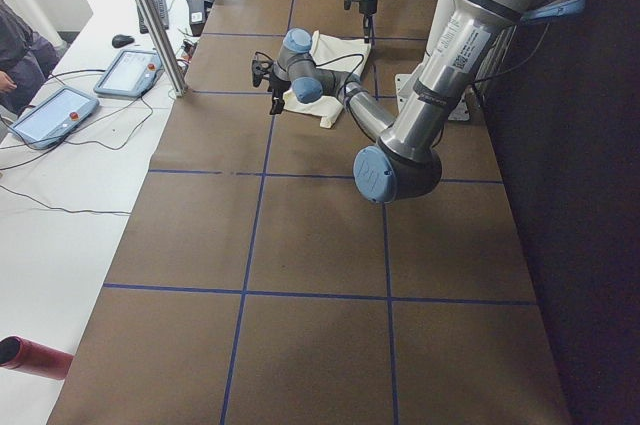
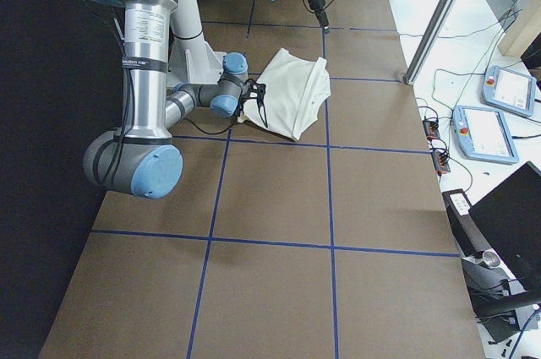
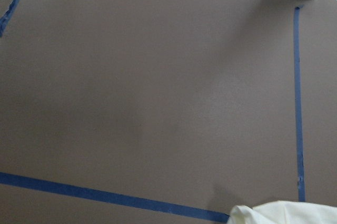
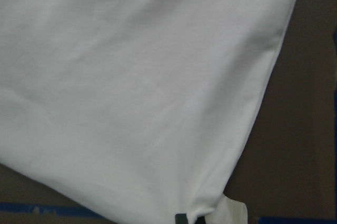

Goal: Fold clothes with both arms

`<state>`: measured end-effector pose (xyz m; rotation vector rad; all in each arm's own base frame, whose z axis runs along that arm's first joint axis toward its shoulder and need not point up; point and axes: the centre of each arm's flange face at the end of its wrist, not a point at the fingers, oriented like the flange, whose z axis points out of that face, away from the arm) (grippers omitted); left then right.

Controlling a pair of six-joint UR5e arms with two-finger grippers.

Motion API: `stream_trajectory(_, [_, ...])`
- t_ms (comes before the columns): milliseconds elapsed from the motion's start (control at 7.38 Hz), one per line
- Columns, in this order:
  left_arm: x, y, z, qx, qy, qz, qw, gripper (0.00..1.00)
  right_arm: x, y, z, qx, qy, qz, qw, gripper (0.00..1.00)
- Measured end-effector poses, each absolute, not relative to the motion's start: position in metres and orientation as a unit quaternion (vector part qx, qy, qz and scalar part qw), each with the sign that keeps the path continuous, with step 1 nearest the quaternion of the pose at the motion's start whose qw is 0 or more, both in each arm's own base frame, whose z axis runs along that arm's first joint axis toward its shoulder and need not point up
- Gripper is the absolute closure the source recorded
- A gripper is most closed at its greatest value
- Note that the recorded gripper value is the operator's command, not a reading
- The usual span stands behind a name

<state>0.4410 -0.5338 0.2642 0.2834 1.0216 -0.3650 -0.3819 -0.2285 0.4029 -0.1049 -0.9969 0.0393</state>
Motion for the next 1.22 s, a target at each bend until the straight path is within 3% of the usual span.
stream_trajectory(136, [0.443, -0.529, 0.259, 0.134, 0.49, -0.17, 0.845, 0.0, -0.376, -0.209, 0.4, -0.065, -0.478, 0.003, 0.876, 0.0])
stream_trajectory(407, [0.461, -0.499, 0.243, 0.116, 0.507, -0.161, 0.839, 0.01, -0.374, -0.201, 0.388, -0.07, -0.489, -0.005, 0.869, 0.0])
stream_trajectory(949, [0.541, -0.369, 0.243, -0.03, 0.485, -0.212, 0.848, 0.07, -0.343, -0.287, 0.346, 0.0, -0.535, 0.077, 0.841, 0.0])
stream_trajectory(1220, [0.561, -0.332, 0.248, -0.059, 0.466, -0.225, 0.854, 0.13, -0.334, -0.305, 0.339, 0.017, -0.541, 0.094, 0.835, 0.0])
